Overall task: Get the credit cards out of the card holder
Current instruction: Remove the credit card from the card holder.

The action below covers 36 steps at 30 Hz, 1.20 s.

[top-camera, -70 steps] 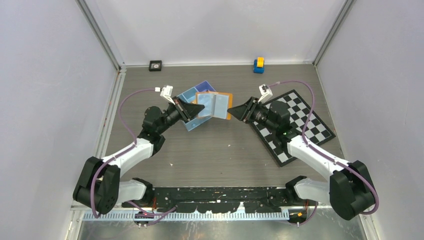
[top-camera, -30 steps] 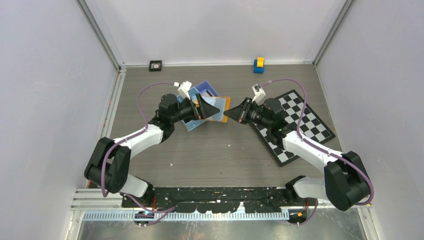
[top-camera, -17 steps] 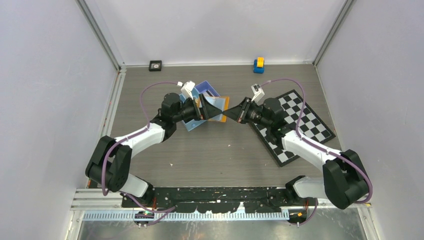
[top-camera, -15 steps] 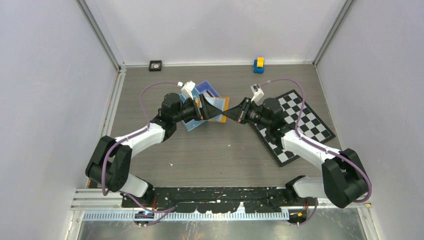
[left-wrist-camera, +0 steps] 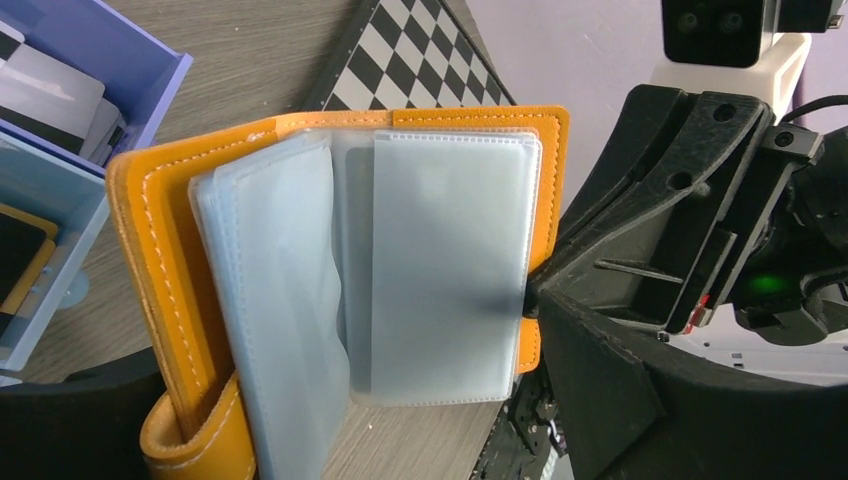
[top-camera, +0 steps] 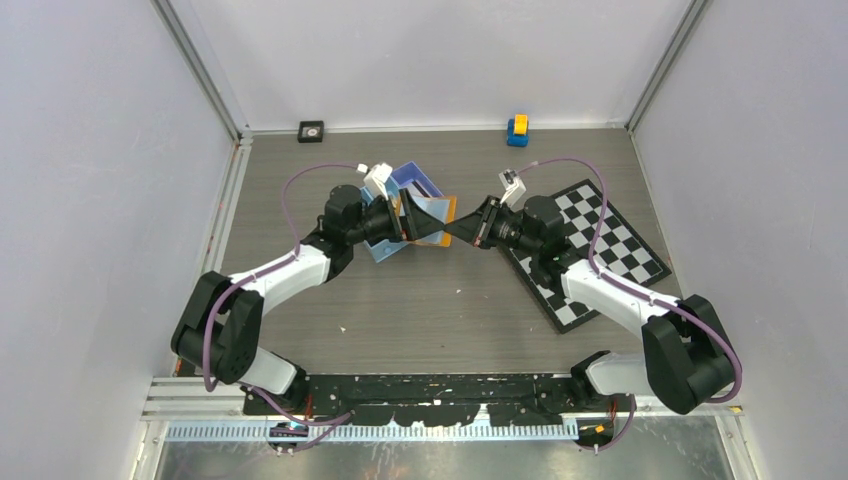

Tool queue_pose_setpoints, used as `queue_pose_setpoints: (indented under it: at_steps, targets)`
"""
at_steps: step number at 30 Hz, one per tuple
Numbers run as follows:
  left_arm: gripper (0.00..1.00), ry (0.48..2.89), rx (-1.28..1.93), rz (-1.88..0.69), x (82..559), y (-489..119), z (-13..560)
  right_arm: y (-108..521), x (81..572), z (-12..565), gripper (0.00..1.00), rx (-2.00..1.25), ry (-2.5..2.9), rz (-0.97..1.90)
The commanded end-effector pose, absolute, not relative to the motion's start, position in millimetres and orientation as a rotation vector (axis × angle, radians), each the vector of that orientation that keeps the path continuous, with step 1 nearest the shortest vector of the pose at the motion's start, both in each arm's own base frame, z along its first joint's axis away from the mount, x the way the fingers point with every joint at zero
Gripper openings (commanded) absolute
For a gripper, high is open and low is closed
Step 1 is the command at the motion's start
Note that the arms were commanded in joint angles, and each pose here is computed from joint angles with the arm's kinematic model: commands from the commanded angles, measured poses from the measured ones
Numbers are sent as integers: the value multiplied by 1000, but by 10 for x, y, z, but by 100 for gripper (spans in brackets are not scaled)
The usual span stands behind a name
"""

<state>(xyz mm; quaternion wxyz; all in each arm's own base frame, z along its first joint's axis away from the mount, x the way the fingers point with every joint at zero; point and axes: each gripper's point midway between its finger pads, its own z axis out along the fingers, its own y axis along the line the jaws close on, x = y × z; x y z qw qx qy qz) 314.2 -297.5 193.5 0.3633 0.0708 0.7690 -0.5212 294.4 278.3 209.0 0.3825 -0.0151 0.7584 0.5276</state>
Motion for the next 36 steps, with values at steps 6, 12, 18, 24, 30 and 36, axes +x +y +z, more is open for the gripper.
queue_pose_setpoints:
  at_steps: [6, 12, 18, 24, 30, 36]
  targets:
    - [73, 1964, 211, -1312, 3230, -3014, 2034, 2851, 2927, 2549, 0, -114, 1786, 1395]
    - [44, 1936, 181, -1285, 3252, -2929, 2078, 2835, 2936, 2538, 0, -106, 1789, 1382]
    - [22, 1891, 167, -1290, 3246, -2867, 2160, 2817, 2947, 2522, 7, -100, 1793, 1363]
    - [19, 1855, 182, -1317, 3210, -2878, 2232, 2784, 2991, 2455, 41, -74, 1817, 1325]
    - [17, 1859, 173, -1303, 3220, -2861, 2228, 2767, 3000, 2445, 59, -63, 1821, 1312]
    - [15, 1868, 149, -1276, 3247, -2817, 2205, 2735, 2960, 2512, 67, -67, 1778, 1318]
